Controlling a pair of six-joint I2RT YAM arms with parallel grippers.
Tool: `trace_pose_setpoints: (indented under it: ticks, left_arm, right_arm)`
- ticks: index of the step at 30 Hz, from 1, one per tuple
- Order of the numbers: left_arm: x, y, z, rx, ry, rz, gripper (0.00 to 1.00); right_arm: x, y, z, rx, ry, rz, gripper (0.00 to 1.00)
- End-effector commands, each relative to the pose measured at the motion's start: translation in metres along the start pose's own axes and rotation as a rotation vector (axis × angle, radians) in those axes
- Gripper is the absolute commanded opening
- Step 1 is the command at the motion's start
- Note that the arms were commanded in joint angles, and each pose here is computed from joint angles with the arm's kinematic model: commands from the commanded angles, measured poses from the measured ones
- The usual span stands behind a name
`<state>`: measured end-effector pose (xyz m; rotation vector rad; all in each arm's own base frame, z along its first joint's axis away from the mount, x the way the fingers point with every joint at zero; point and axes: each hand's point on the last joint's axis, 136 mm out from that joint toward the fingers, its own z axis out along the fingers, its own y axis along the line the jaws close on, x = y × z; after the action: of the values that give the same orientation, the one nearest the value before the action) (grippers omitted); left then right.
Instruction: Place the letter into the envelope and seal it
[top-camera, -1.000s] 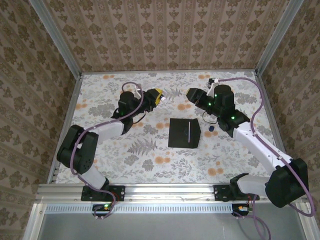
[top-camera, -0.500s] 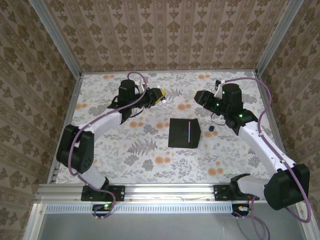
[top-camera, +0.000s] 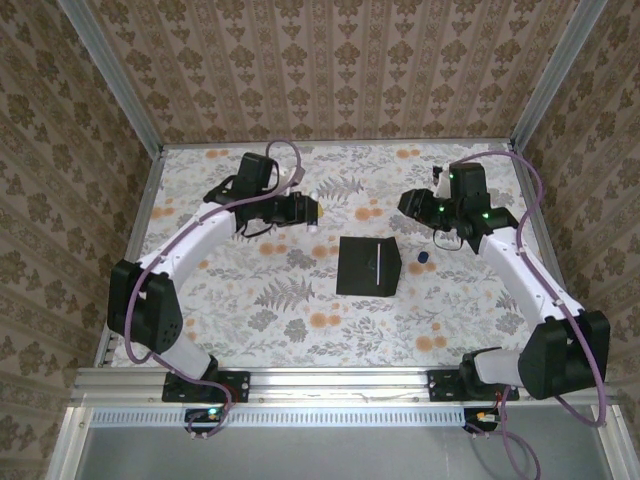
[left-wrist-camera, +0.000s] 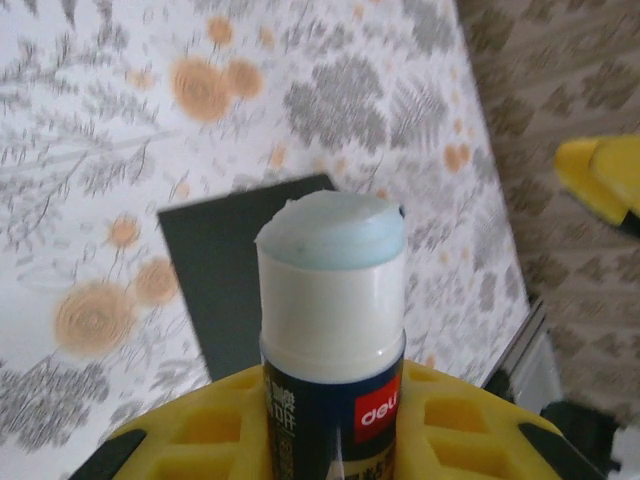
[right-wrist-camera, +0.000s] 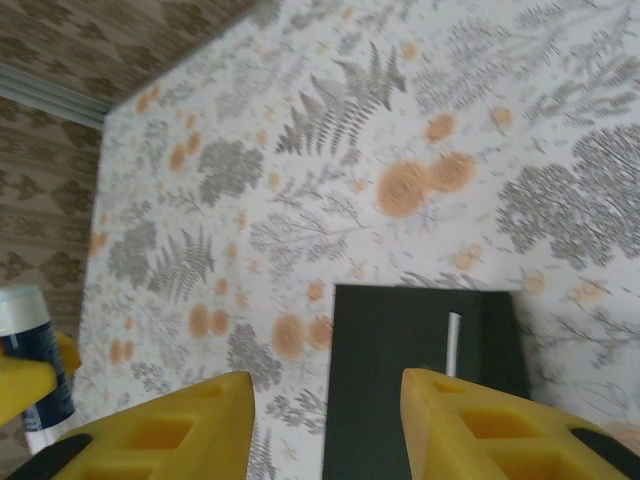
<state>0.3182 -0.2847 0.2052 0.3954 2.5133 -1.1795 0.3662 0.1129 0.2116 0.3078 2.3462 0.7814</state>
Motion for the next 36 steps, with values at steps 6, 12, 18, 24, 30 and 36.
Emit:
trace_pose_setpoints:
  ticks: [6, 12, 18, 24, 30, 36]
  left_arm:
    - [0.052, -0.004, 0.038, 0.014, 0.207, 0.15, 0.0]
    - [0.061, -0.005, 0.066, 0.072, 0.225, 0.1, 0.0]
    - [0.066, 0.002, 0.086, 0.092, 0.212, 0.006, 0.0]
    - [0.072, 0.011, 0.102, 0.093, 0.206, -0.063, 0.0]
    - [0.075, 0.02, 0.114, 0.102, 0.204, -0.09, 0.0]
    - [0.08, 0.029, 0.125, 0.106, 0.21, -0.107, 0.0]
  right_arm:
    - [0.045, -0.04, 0.02, 0.087, 0.168, 0.016, 0.3]
    - [0.064, -0.057, 0.029, 0.126, 0.217, 0.034, 0.22]
    - [0.086, -0.076, 0.041, 0.158, 0.279, 0.068, 0.08]
    - [0.099, -0.089, 0.048, 0.185, 0.314, 0.088, 0.0]
    - [0.104, -0.097, 0.053, 0.213, 0.333, 0.087, 0.0]
    - [0.11, -0.105, 0.057, 0.23, 0.348, 0.091, 0.0]
